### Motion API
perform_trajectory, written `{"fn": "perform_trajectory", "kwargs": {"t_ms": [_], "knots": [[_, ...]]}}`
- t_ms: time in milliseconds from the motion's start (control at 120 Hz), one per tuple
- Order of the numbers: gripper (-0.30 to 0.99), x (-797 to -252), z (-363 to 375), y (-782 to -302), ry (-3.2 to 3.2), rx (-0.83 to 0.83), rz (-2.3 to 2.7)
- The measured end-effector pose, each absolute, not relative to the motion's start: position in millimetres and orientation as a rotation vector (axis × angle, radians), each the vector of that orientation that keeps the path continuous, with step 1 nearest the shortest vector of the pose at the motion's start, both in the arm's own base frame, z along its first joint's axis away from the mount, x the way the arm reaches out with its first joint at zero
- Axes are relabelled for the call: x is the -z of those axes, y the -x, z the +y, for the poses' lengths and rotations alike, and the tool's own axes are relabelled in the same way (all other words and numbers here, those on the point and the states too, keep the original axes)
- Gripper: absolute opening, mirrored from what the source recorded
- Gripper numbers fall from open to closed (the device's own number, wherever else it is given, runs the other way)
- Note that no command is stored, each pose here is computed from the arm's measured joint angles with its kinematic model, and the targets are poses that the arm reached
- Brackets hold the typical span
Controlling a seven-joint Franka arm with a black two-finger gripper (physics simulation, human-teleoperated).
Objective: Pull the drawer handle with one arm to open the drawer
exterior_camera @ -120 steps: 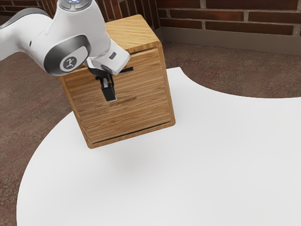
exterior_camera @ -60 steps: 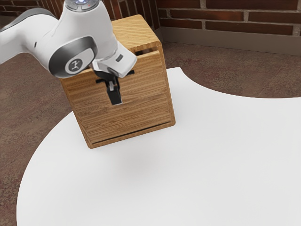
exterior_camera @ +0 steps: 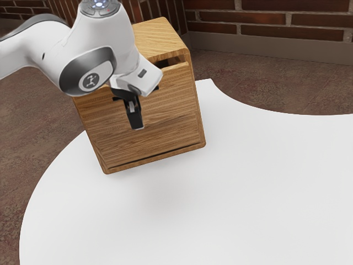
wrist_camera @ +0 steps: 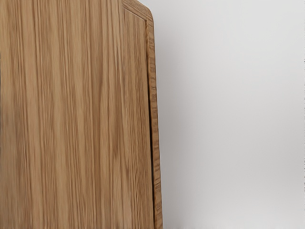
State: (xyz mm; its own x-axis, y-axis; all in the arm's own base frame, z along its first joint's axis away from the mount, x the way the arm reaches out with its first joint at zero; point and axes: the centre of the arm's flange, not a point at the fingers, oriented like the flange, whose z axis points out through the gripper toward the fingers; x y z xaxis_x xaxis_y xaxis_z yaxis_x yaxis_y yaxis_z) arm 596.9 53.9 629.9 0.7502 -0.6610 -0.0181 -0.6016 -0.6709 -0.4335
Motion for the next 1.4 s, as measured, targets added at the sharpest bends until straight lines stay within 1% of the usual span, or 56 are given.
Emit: {"fn": "perform_trajectory", "kwargs": {"t_ms": [58,283,608,783,842,967,1033,1192,1217,1250,1358,1392,1400], "knots": [[0.71,-628.8,53.1,-596.5,2.535,0.194,0.961],[0.60,-638.0,38.8,-593.7,2.488,0.189,0.962],[0.70,-635.3,25.9,-591.9,2.485,0.181,0.981],[0.69,-635.4,13.7,-591.6,2.482,0.197,0.996],[0.67,-636.7,9.0,-591.2,2.479,0.203,0.999],[0.71,-631.8,1.6,-590.7,2.485,0.200,1.013],[0.70,-628.8,0.6,-590.4,2.491,0.197,1.015],[0.73,-625.2,-1.2,-589.3,2.493,0.191,1.015],[0.70,-624.1,-1.3,-589.2,2.494,0.189,1.016],[0.72,-622.5,-1.8,-589.0,2.495,0.186,1.018],[0.83,-619.3,-3.0,-587.2,2.500,0.185,1.025],[0.89,-617.4,-3.5,-586.1,2.502,0.185,1.032],[0.88,-617.3,-4.0,-585.8,2.502,0.186,1.034]]}}
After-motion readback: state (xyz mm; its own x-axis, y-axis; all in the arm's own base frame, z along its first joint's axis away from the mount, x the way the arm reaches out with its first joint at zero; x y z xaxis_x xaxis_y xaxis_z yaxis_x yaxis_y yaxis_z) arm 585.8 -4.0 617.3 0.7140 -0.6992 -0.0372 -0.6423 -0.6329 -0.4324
